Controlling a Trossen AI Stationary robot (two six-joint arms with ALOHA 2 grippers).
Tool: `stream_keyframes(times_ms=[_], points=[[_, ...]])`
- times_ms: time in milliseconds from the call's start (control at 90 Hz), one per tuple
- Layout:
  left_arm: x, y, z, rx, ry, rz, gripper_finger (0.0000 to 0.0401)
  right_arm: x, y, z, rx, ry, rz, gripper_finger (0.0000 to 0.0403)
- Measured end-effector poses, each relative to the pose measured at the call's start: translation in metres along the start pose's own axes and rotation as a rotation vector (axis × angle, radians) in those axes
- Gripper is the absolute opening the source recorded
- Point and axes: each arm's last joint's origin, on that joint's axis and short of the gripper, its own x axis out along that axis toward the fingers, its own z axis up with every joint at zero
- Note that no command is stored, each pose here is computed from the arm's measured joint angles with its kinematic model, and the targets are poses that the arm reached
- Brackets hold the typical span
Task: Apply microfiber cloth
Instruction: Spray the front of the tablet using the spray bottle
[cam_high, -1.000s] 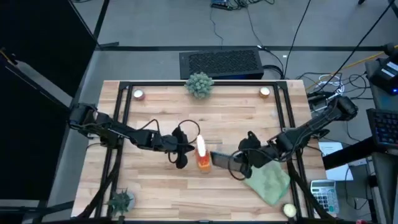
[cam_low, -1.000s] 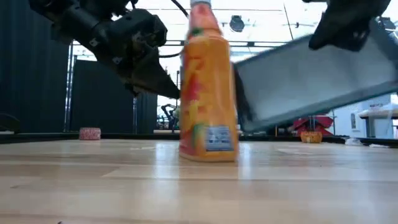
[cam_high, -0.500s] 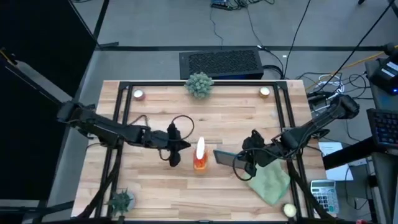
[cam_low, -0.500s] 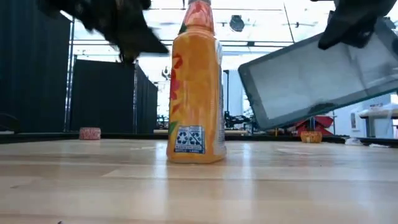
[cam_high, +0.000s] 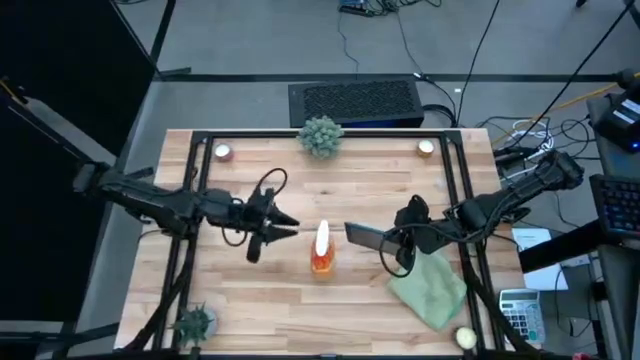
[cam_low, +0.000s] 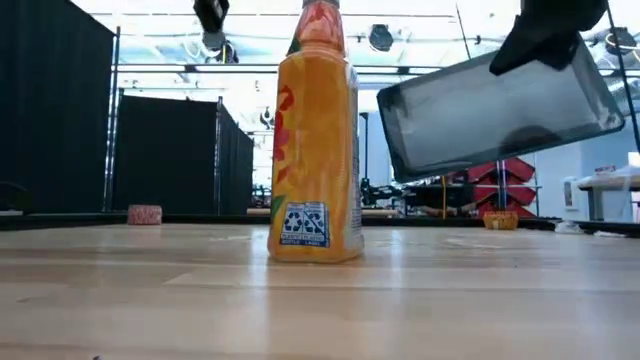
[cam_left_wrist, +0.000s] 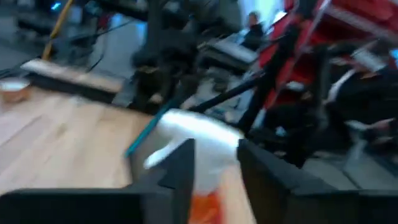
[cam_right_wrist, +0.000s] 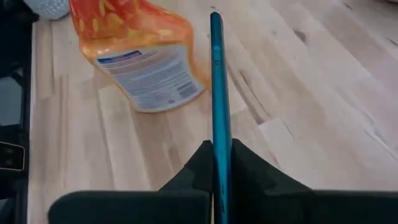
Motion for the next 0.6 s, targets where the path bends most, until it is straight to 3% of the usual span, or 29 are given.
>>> stream_keyframes(times_ms=[133, 300, 433, 600], points=[[0.003, -0.003, 0.002, -0.026, -0.044, -0.025, 0.0254, 0.001, -0.002, 0.001, -0.009, 0.0, -0.009, 0.0011], [0.004, 0.0, -0.006, 0.015, 0.028, 0.008, 0.0344, 0.001, -0.003, 0.002, -0.006, -0.005, -0.017, 0.0011], [0.004, 0.003, -0.013, 0.024, 0.093, 0.058, 0.0372, 0.001, -0.003, 0.002, -0.006, -0.02, -0.028, 0.0011], [0.01, 0.004, -0.025, 0.048, 0.16, 0.087, 0.0377, 0.001, 0.0, 0.006, -0.009, -0.062, -0.009, 0.0011]])
